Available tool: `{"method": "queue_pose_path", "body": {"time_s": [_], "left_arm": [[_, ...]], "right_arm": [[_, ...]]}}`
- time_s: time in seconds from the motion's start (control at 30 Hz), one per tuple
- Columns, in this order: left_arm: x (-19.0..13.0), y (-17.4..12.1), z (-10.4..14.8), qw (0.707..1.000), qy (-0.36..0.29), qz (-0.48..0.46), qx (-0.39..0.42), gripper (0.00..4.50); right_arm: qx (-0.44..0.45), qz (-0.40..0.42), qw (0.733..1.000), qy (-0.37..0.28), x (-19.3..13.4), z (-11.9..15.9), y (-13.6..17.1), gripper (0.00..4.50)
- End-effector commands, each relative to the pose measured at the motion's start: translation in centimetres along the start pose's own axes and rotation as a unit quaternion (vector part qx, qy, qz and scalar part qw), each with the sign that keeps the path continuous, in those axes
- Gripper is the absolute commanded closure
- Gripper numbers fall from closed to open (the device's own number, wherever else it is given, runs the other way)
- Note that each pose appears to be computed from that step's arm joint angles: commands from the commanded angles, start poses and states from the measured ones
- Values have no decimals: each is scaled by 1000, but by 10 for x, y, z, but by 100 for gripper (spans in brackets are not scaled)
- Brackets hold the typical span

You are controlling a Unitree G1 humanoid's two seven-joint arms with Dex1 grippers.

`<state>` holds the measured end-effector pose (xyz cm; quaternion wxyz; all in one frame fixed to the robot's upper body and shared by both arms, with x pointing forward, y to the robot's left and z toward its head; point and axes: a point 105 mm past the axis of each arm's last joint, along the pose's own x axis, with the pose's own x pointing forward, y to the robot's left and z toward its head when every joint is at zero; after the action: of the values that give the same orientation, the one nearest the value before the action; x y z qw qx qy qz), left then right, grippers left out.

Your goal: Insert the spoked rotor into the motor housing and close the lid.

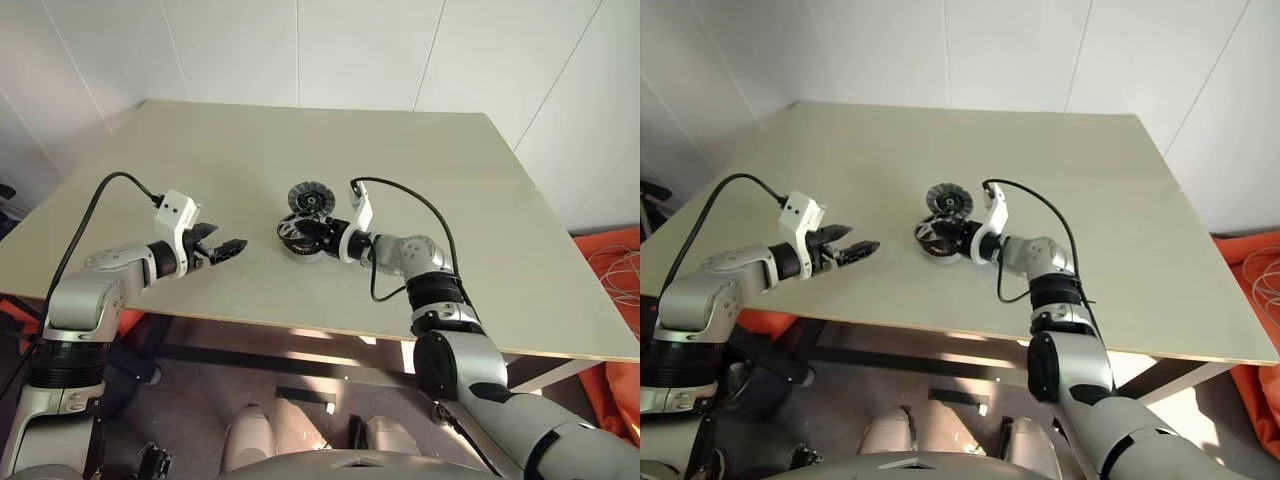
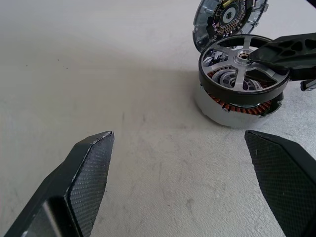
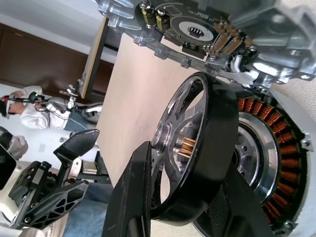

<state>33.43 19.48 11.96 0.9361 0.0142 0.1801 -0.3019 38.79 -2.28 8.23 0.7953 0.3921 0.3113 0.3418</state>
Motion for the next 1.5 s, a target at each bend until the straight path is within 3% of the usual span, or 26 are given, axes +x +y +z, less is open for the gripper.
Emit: {"method": "queue_pose_path", "body": {"time_s": [0.03,0.1,0.43,1.5], "left_arm": [[-7,2,14,1000,-21,8,21,0],[-7,2,14,1000,-20,9,21,0],[-7,1,14,1000,-20,8,23,0],[-3,-1,14,1000,-20,0,22,0]], "right_arm": [[-12,16,1000,-14,1,8,10,324],[-12,11,1000,-15,0,9,7,324],[-17,-1,1000,-22,-1,11,2,1],[-67,62,992,-90,-25,42,30,1]]}}
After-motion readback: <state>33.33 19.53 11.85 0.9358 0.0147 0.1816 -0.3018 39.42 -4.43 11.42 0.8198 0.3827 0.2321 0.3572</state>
